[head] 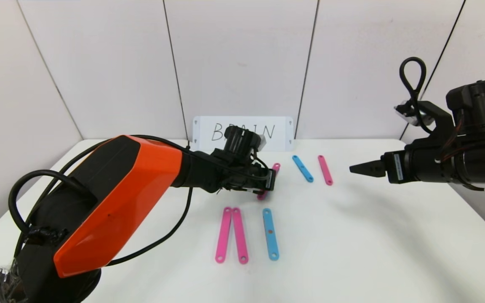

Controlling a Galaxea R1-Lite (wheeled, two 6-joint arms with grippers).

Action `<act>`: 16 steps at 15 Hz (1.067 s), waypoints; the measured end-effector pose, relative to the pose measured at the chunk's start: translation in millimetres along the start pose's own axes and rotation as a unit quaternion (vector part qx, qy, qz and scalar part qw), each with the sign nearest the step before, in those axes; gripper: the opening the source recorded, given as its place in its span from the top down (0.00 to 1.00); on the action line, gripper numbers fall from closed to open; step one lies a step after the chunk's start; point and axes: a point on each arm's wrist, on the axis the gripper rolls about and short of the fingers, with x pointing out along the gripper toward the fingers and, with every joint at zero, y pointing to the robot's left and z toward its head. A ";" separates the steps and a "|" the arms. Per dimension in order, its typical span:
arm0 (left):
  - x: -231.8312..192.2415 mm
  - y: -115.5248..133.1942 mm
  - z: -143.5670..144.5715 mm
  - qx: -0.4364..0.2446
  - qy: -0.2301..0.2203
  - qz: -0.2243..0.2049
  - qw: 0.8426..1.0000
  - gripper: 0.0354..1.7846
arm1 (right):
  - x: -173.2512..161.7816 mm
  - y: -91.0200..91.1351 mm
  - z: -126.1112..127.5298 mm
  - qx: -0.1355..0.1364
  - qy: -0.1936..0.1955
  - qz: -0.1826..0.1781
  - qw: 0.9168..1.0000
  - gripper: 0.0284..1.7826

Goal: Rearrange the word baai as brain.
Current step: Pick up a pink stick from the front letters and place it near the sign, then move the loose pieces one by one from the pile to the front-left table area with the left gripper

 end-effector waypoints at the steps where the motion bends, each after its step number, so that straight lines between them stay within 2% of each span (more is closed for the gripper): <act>1: 0.1 -0.5 -0.2 0.000 0.000 0.000 1.000 0.84 | -0.3 0.0 0.1 0.000 0.000 0.000 1.000 0.03; 3: 0.6 -1.8 -1.0 0.002 0.002 -0.001 1.000 0.78 | -0.3 -0.1 0.1 0.000 0.000 0.000 1.000 0.03; 5: 0.8 -2.1 -1.2 0.002 0.002 -0.001 1.000 0.67 | -0.3 -0.1 0.1 0.000 0.000 0.000 1.000 0.03; 9: 2.3 -2.4 -2.7 0.002 0.004 -0.001 1.000 0.28 | -0.3 -0.4 0.1 0.000 0.000 -0.001 1.000 0.03; 11: 2.1 -2.6 -2.2 0.002 0.003 -0.002 1.000 0.14 | -0.3 -0.4 0.1 0.000 0.000 -0.001 1.000 0.03; 13: 1.7 -2.8 -1.8 0.002 0.002 -0.002 1.000 0.05 | -0.3 -0.3 0.1 0.000 0.000 -0.001 1.000 0.03; 16: 0.1 -3.2 -0.2 0.002 0.000 -0.002 1.000 0.02 | -0.4 -0.3 0.4 0.000 -0.001 -0.001 1.000 0.03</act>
